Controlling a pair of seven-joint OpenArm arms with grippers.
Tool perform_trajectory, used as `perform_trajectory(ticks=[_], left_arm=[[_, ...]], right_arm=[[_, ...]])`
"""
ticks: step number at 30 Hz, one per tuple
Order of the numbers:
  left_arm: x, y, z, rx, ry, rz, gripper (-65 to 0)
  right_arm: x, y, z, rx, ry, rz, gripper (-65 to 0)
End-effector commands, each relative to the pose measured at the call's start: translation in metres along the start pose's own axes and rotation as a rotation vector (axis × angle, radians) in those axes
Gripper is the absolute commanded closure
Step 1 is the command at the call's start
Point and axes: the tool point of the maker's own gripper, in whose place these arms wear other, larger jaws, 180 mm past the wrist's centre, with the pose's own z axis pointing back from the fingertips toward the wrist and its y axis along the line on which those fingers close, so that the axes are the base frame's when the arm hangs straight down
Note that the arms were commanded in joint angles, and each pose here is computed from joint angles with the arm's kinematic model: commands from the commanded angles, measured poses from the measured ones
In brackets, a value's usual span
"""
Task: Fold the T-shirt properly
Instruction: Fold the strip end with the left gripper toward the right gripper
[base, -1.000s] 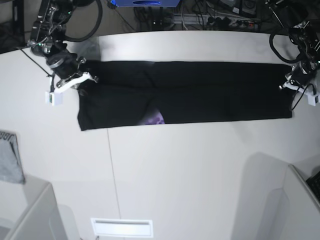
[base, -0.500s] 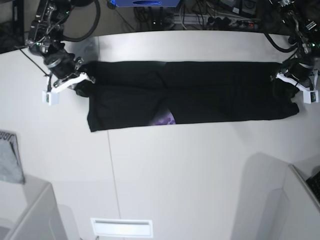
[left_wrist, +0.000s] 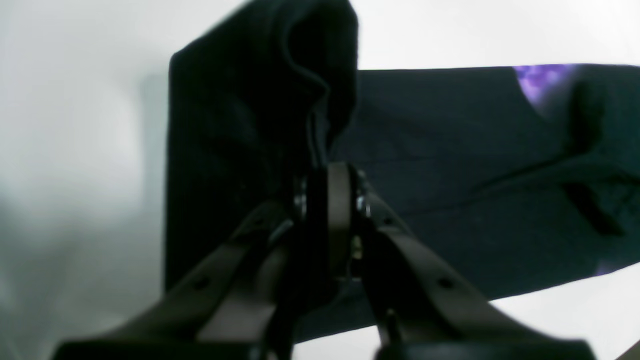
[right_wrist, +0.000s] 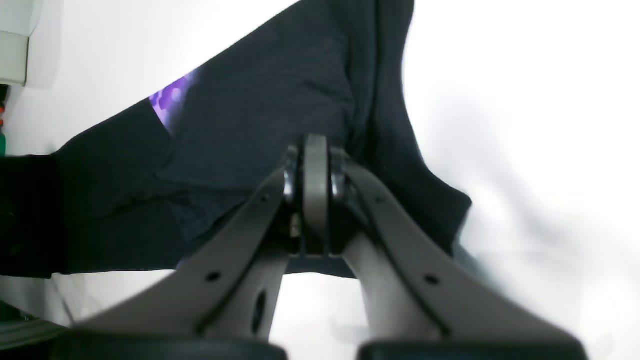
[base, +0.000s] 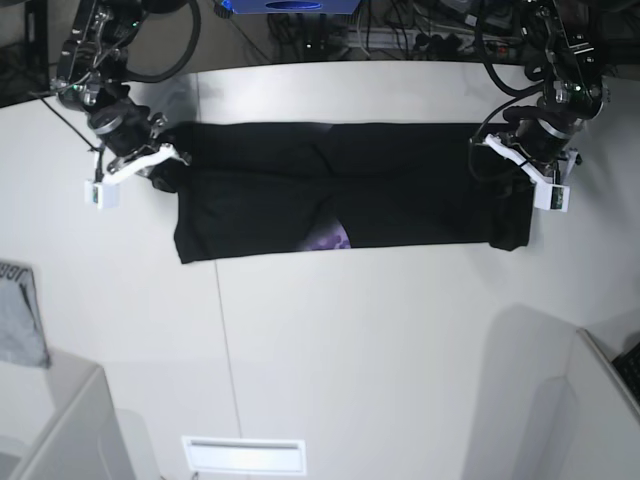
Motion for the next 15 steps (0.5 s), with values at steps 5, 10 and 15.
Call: perform_trajectory(ticks=[5, 10, 15], left_arm=[[0.006, -0.023, -0.007, -0.047, -0.019, 0.012, 0.0], [0.008, -0.048, -0.018, -0.102, -0.020, 0.027, 0.0], [0.011, -0.075, -0.027, -0.158, -0.023, 0.042, 0.0]], right_arm=[[0.009, 0.004, 0.002, 0.014, -0.033, 0.012, 0.0], [0.009, 0.004, 0.002, 0.014, -0.033, 0.012, 0.0], [0.009, 0.004, 0.002, 0.014, -0.033, 0.012, 0.0]])
